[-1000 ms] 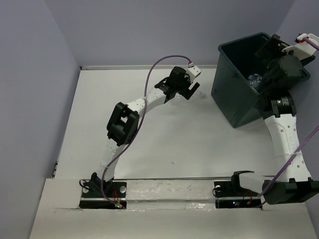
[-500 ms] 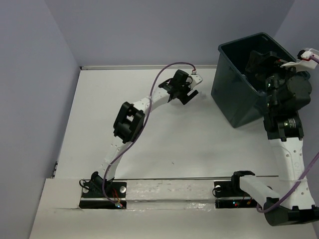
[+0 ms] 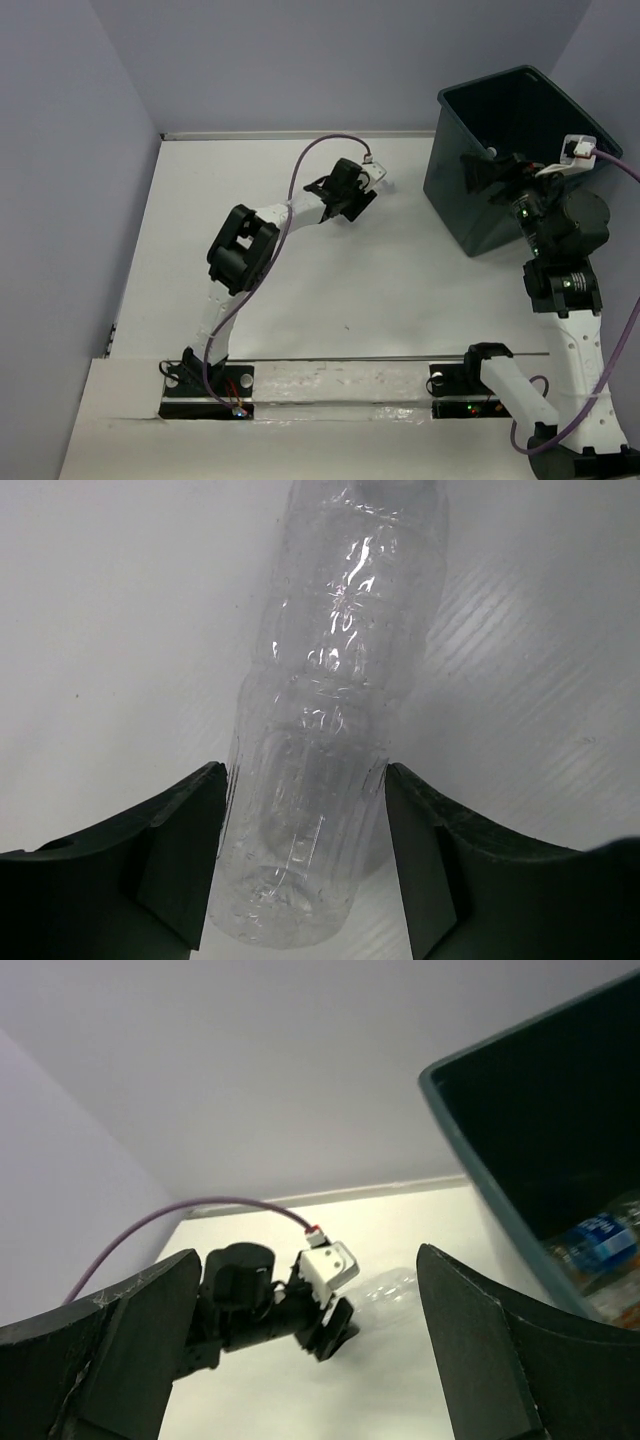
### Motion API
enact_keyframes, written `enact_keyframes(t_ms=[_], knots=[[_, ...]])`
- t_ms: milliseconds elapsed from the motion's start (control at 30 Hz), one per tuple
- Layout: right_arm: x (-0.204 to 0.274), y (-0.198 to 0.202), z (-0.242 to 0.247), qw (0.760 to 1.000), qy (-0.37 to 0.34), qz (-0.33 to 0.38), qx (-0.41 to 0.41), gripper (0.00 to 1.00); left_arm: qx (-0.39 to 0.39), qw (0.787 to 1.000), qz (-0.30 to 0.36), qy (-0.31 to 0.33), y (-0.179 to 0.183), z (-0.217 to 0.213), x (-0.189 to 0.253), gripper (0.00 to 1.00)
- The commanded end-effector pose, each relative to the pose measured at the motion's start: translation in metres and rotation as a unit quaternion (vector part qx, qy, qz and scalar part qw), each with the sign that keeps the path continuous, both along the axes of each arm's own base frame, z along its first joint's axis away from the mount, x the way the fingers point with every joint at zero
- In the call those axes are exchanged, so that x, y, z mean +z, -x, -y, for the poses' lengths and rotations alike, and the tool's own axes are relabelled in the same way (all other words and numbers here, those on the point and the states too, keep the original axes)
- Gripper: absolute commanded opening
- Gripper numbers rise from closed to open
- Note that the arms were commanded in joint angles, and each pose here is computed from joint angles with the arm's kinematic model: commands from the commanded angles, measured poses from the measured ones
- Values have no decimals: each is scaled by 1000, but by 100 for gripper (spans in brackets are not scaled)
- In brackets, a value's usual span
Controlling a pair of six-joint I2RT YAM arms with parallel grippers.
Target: Put the plastic bottles in the bin
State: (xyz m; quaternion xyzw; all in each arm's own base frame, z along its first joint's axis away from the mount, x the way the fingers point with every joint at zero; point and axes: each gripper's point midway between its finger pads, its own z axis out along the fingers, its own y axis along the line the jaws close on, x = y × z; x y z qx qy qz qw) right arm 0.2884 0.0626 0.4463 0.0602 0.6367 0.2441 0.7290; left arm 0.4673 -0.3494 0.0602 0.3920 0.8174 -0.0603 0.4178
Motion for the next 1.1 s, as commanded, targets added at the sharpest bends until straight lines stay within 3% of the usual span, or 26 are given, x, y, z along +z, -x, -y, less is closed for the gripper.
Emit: enact_keyframes(t_ms=[0,100,167,200,300,433,567,700,767,800,900,967,1067], knots=[[-16,29,-32,994,-32,-18,99,93,17,998,-3,59,23,-8,15,53],[-41,33,-45,988,-49,-45,138,93,18,988,-39,150,59,-8,30,52],[-56,32,-53,982,-58,-62,166,93,9,972,-16,232,69,0,65,52],[-72,29,-57,979,-69,-84,172,93,-4,956,-20,294,88,2,90,52],[-92,22,-65,974,-82,-102,183,95,-32,924,-18,382,122,1,138,48],[-110,11,-94,965,-74,-123,220,100,-72,899,-22,431,157,3,172,47],[-138,-2,-123,962,-34,-158,221,100,-95,890,-26,444,181,5,181,47],[-154,-14,-122,963,-53,-172,199,100,-69,901,-35,427,183,-4,162,48],[-162,-15,-121,963,-54,-184,191,100,-57,913,-56,400,184,-5,144,54],[-173,-14,-119,962,-50,-198,180,100,-48,927,-75,365,187,-7,123,67],[-205,-12,-111,959,-29,-241,148,100,-27,947,-87,309,200,-11,91,85],[-236,-8,-111,951,-28,-277,137,100,-4,958,-85,273,217,-10,71,90],[-282,2,-126,931,-6,-333,147,100,22,955,-102,276,233,-13,59,91]])
